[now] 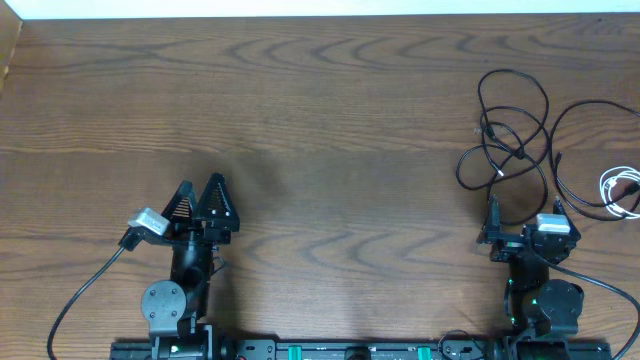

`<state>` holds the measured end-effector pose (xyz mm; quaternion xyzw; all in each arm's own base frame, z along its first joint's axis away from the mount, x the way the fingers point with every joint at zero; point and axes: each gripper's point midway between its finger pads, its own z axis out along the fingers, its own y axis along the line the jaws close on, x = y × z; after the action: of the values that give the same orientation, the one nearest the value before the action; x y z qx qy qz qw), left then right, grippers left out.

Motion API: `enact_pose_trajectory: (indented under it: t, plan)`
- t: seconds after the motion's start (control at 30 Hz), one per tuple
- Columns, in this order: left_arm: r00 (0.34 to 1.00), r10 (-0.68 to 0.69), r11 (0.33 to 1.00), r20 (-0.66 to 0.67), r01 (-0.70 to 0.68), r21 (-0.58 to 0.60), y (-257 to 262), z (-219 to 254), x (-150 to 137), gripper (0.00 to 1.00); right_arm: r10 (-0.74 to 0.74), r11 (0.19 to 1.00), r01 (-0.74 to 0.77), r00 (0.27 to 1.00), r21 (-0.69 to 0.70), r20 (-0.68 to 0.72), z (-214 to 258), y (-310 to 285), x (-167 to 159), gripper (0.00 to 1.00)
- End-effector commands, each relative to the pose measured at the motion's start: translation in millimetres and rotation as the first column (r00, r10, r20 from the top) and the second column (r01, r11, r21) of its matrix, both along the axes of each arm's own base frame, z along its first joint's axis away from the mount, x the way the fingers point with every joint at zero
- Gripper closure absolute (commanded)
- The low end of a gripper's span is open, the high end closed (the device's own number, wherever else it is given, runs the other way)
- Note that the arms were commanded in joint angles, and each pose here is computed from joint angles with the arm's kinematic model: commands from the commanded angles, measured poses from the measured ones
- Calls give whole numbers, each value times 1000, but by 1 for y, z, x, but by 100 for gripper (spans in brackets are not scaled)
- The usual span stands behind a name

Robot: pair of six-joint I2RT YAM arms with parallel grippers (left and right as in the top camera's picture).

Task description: Untangle cables

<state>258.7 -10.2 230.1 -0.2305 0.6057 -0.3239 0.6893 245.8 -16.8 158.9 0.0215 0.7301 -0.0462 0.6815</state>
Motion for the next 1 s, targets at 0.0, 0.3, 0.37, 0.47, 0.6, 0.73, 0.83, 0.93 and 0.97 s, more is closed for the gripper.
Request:
enact_pose_trajectory:
  t: [0.0, 0.3, 0.37, 0.47, 0.6, 0.73, 0.83, 0.93, 0.97]
  plan:
    - [999, -3, 999, 41, 1, 44, -2, 8, -3, 2, 0, 1000, 0, 1000, 16, 5, 0, 1, 0, 1]
    - [997, 3, 997, 74, -9, 83, -2, 3, -5, 2, 0, 1000, 0, 1000, 16, 5, 0, 1, 0, 1]
    - [997, 5, 995, 71, -12, 99, -2, 2, -5, 2, 0, 1000, 0, 1000, 16, 5, 0, 1, 0, 1]
    - [999, 14, 988, 29, -18, 151, -2, -10, -4, 2, 0, 1000, 0, 1000, 16, 5, 0, 1, 0, 1]
    - [998, 29, 968, -56, -14, 252, -2, -34, -5, 2, 0, 1000, 0, 1000, 16, 5, 0, 1, 0, 1]
    - [991, 39, 947, -130, 5, 321, -2, -54, -7, 2, 0, 1000, 0, 1000, 16, 5, 0, 1, 0, 1]
    - [987, 46, 927, -157, 16, 374, -2, -63, -8, 2, 0, 1000, 0, 1000, 16, 5, 0, 1, 0, 1]
    - [983, 52, 906, -176, 28, 422, -2, -70, -11, 2, 0, 1000, 0, 1000, 16, 5, 0, 1, 0, 1]
    - [981, 54, 898, -186, 33, 438, -2, -74, -12, 2, 0, 1000, 0, 1000, 16, 5, 0, 1, 0, 1]
